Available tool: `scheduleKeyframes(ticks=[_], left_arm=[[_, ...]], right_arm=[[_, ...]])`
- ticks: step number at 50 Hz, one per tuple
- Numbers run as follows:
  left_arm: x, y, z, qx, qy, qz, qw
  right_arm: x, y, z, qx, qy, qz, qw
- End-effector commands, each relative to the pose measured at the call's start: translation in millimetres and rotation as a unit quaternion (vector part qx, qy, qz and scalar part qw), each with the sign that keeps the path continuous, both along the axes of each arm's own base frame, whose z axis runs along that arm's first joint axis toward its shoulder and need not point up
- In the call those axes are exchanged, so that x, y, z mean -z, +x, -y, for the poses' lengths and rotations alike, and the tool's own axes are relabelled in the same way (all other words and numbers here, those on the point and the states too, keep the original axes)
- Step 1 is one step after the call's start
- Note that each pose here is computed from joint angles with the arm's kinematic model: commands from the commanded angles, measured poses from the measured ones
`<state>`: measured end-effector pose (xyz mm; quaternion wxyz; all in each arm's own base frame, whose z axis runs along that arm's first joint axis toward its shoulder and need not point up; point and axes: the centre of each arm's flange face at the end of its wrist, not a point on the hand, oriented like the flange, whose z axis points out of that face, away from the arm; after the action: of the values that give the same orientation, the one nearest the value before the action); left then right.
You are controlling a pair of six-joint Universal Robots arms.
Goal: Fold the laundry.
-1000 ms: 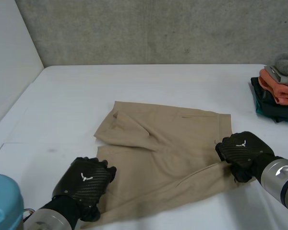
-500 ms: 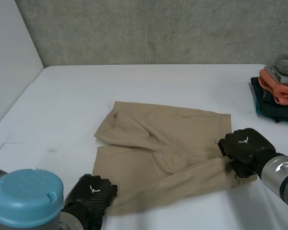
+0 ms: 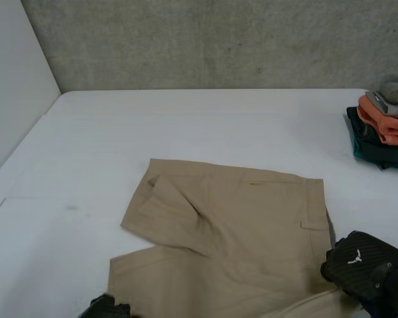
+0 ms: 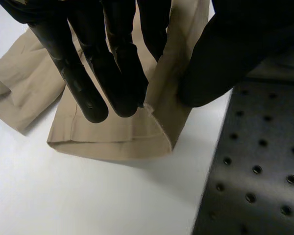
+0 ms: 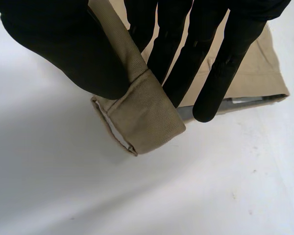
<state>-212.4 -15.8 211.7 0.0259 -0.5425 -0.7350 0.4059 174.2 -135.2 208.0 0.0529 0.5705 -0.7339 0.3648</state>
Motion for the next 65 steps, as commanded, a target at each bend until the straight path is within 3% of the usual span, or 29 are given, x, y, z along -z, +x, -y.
scheduleKeyframes(ticks=[1, 8, 16, 20, 23, 24, 25, 27, 28, 29, 32, 35, 36, 38, 42, 46, 49, 53, 55, 58, 59, 65], left_arm=[[12.2, -28.0, 57.7, -0.063, -0.050, -0.045, 0.996], [20.1, -65.7, 114.9, -0.084, -0.108, -0.086, 0.987], [14.4, -76.7, 137.8, -0.091, -0.149, -0.084, 0.981], [2.1, -101.1, 167.2, -0.076, -0.216, -0.108, 0.967], [-31.2, -128.3, 208.3, -0.078, -0.313, -0.150, 0.934], [-47.3, -133.0, 221.0, -0.082, -0.346, -0.164, 0.920], [-80.0, -134.6, 243.2, -0.095, -0.407, -0.185, 0.889], [-119.5, -131.3, 266.5, -0.114, -0.479, -0.207, 0.846], [-138.8, -129.2, 274.1, -0.124, -0.510, -0.219, 0.823], [-170.8, -124.8, 285.4, -0.143, -0.561, -0.244, 0.778], [-207.3, -121.9, 290.5, -0.157, -0.613, -0.287, 0.719], [-213.2, -119.8, 290.9, -0.159, -0.623, -0.295, 0.707], [-210.9, -121.2, 289.4, -0.157, -0.620, -0.295, 0.710], [-206.8, -121.0, 288.0, -0.156, -0.614, -0.290, 0.717], [-190.2, -114.5, 280.5, -0.154, -0.591, -0.276, 0.742], [-157.8, -112.3, 273.8, -0.148, -0.553, -0.262, 0.777], [-119.4, -110.1, 267.3, -0.144, -0.511, -0.242, 0.812], [-67.9, -104.7, 250.3, -0.136, -0.449, -0.205, 0.859], [-39.6, -103.0, 234.4, -0.129, -0.413, -0.181, 0.883], [-11.9, -98.3, 217.2, -0.124, -0.376, -0.151, 0.906], [5.0, -93.8, 204.7, -0.121, -0.353, -0.129, 0.919], [26.0, -74.0, 161.6, -0.112, -0.296, -0.067, 0.946]], right_arm=[[14.8, 4.9, 22.5, 0.001, -0.034, 0.012, 0.999], [33.2, 7.9, 63.9, 0.027, -0.067, 0.019, 0.997], [34.1, 17.5, 80.5, 0.031, -0.097, 0.033, 0.994], [15.8, 37.3, 123.2, 0.017, -0.202, 0.056, 0.978], [-7.7, 48.6, 151.1, 0.018, -0.275, 0.076, 0.958], [-29.3, 57.0, 169.3, 0.022, -0.328, 0.095, 0.940], [-44.3, 62.1, 178.9, 0.025, -0.360, 0.110, 0.926], [-68.2, 69.8, 191.0, 0.028, -0.407, 0.135, 0.903], [-95.7, 75.8, 201.8, 0.029, -0.457, 0.166, 0.874], [-110.1, 77.2, 206.2, 0.029, -0.482, 0.181, 0.857], [-156.1, 81.3, 214.9, 0.027, -0.563, 0.235, 0.792], [-177.4, 81.0, 216.3, 0.030, -0.598, 0.265, 0.756], [-183.6, 81.3, 216.8, 0.030, -0.608, 0.273, 0.745], [-185.7, 81.6, 217.7, 0.030, -0.610, 0.276, 0.742], [-175.5, 83.5, 219.6, 0.031, -0.591, 0.273, 0.758], [-147.8, 95.2, 220.0, 0.023, -0.548, 0.268, 0.792], [-122.0, 107.0, 216.9, 0.014, -0.505, 0.269, 0.820], [-74.8, 113.3, 218.0, 0.014, -0.429, 0.265, 0.863], [-36.0, 114.4, 217.0, 0.014, -0.370, 0.244, 0.896], [6.5, 112.7, 209.7, 0.019, -0.295, 0.212, 0.931], [14.1, 111.4, 206.5, 0.020, -0.279, 0.204, 0.938], [33.3, 99.0, 176.9, 0.028, -0.187, 0.163, 0.968]])
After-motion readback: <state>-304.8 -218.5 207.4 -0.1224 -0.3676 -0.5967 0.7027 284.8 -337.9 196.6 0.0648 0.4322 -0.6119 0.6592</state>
